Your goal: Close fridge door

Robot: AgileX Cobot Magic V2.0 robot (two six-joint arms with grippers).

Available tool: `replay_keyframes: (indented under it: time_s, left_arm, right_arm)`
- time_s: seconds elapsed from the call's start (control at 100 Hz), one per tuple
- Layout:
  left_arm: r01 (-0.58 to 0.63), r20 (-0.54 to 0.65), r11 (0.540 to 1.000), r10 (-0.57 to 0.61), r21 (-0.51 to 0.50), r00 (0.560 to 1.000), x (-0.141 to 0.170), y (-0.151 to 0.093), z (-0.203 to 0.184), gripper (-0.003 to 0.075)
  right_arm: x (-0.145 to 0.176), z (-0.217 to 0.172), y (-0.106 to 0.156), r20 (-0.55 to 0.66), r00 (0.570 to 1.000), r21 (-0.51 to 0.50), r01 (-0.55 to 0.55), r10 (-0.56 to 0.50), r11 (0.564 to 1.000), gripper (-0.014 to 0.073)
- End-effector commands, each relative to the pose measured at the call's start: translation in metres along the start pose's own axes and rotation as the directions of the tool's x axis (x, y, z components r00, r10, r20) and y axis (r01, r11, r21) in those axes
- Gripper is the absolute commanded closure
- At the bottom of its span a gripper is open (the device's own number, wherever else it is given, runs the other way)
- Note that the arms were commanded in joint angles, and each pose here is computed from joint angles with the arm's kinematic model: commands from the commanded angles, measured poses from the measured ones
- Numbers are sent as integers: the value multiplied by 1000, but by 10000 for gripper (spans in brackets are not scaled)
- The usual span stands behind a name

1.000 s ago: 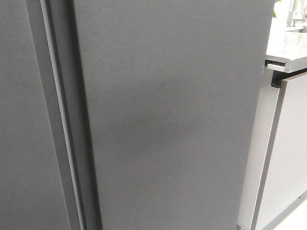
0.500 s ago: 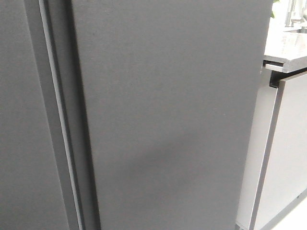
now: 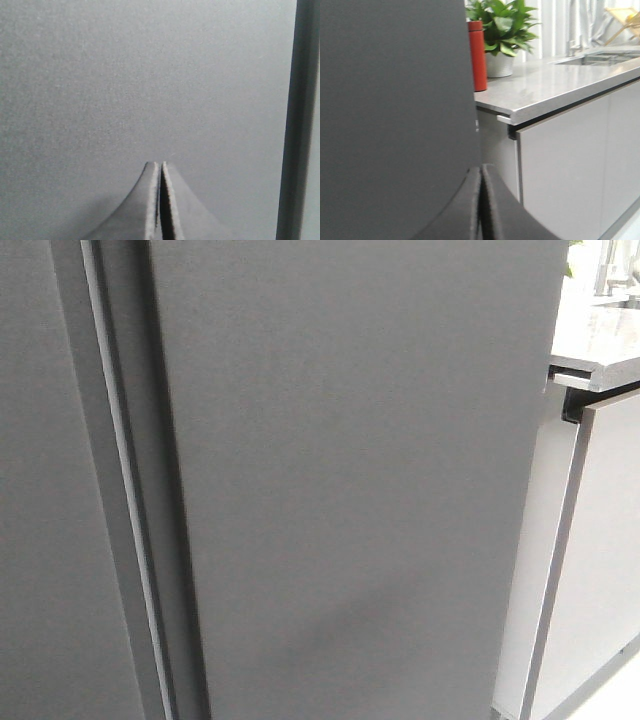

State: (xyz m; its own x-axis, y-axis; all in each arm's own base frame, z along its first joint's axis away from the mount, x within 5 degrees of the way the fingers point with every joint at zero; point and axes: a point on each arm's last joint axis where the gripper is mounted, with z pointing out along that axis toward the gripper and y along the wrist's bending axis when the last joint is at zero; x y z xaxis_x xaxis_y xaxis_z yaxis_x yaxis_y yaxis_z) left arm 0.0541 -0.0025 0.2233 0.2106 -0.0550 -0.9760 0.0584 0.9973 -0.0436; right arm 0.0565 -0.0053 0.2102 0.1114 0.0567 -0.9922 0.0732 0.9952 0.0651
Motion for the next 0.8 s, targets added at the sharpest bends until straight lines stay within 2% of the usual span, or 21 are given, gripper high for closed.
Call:
replay_keyframes:
  time_s: [0.0, 0.4, 0.51, 0.53, 0.79]
  left_arm:
    - [8, 48, 1000, -8, -4, 999, 5, 1, -1, 740]
    - [8, 48, 1000, -8, -4, 999, 5, 1, -1, 740]
    - [8, 48, 1000, -8, -4, 999, 5, 1, -1, 740]
    - [8, 48, 1000, -8, -4, 999, 5, 1, -1, 740]
    - [8, 48, 1000, -8, -4, 999, 5, 1, -1, 740]
  right_arm:
    - [3, 0, -3, 15, 999, 28, 30, -31, 999, 640]
    - [5, 0, -2, -1, 1000, 21, -12, 12, 1000, 640]
    - [6, 0, 0, -16, 1000, 2, -2, 2, 1000, 640]
    - [6, 0, 0, -19, 999, -3, 25, -26, 1000, 640]
    - [7, 0, 1, -30, 1000, -11, 7, -8, 1000, 640]
